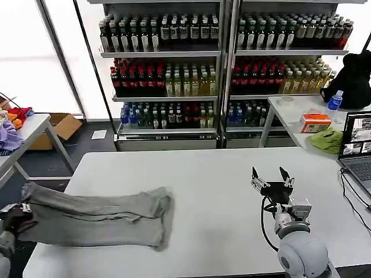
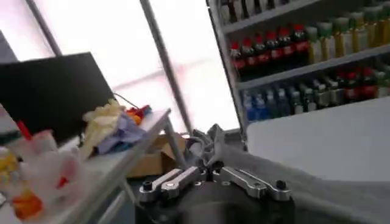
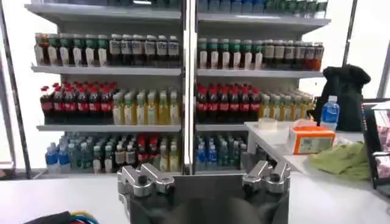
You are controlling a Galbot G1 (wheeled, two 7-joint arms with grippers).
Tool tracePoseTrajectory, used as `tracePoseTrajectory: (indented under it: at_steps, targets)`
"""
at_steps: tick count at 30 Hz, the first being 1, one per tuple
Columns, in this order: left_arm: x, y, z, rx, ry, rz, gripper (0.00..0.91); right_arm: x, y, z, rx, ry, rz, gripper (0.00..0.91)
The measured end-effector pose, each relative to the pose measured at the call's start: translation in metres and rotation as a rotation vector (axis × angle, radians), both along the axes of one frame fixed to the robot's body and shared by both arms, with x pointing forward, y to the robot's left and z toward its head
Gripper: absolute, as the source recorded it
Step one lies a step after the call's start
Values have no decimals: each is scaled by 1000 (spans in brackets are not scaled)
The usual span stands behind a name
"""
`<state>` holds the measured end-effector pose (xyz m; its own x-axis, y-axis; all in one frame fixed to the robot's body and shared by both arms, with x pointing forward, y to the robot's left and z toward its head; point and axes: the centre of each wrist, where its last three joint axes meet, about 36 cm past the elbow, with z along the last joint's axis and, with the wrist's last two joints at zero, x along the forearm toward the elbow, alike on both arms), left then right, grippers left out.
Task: Fold and organize the clothes.
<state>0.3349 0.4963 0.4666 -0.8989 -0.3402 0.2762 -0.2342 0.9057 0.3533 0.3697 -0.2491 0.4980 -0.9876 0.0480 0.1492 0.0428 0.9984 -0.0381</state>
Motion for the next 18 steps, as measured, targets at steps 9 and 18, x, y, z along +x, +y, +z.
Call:
tracePoseTrajectory:
  at_steps: [9, 18]
  targets:
    - [4, -34, 7, 10, -2, -48, 0, -3, 0, 1, 5, -4, -11, 907]
    - [7, -123, -18, -146, 20, -150, 0, -11, -1, 2, 5, -7, -30, 907]
